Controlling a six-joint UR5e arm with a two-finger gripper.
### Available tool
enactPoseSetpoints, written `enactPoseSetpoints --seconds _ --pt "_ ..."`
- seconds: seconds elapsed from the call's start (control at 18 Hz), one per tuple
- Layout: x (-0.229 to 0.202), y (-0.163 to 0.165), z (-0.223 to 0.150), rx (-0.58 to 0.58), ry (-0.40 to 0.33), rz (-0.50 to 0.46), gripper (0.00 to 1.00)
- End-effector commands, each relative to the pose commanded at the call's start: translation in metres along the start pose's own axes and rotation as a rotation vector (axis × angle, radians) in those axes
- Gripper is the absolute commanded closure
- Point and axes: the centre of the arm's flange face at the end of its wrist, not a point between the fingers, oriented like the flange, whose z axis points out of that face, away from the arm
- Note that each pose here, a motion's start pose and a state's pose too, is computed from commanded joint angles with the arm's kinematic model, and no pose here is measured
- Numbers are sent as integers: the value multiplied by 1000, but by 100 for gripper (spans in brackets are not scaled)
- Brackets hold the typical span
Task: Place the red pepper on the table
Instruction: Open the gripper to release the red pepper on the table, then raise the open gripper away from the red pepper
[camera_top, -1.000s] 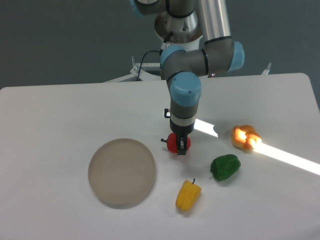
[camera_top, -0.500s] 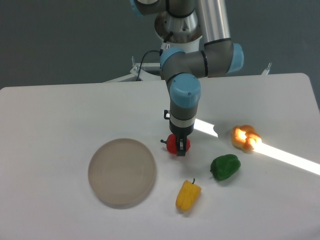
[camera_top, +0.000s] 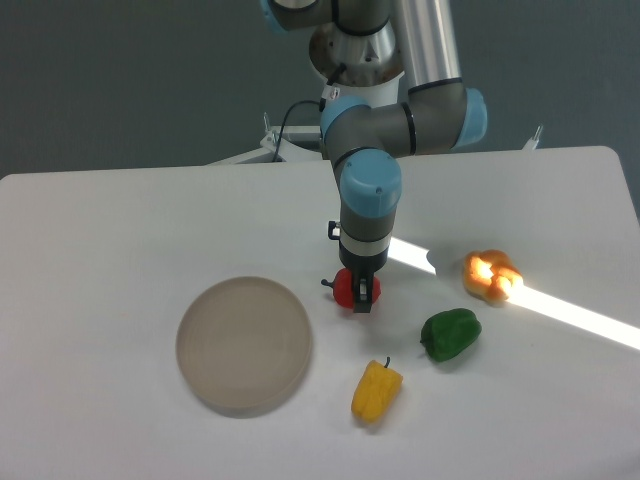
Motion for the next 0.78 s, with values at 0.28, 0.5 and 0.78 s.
enactPoseSetpoints --seconds 0.28,0.5,0.78 --pt "-1 0 -4 -2 -7 0 8" --pt "-5 1 -13 -6 -25 2 0" --pt "-21 4 -42 -19 -74 -4 0"
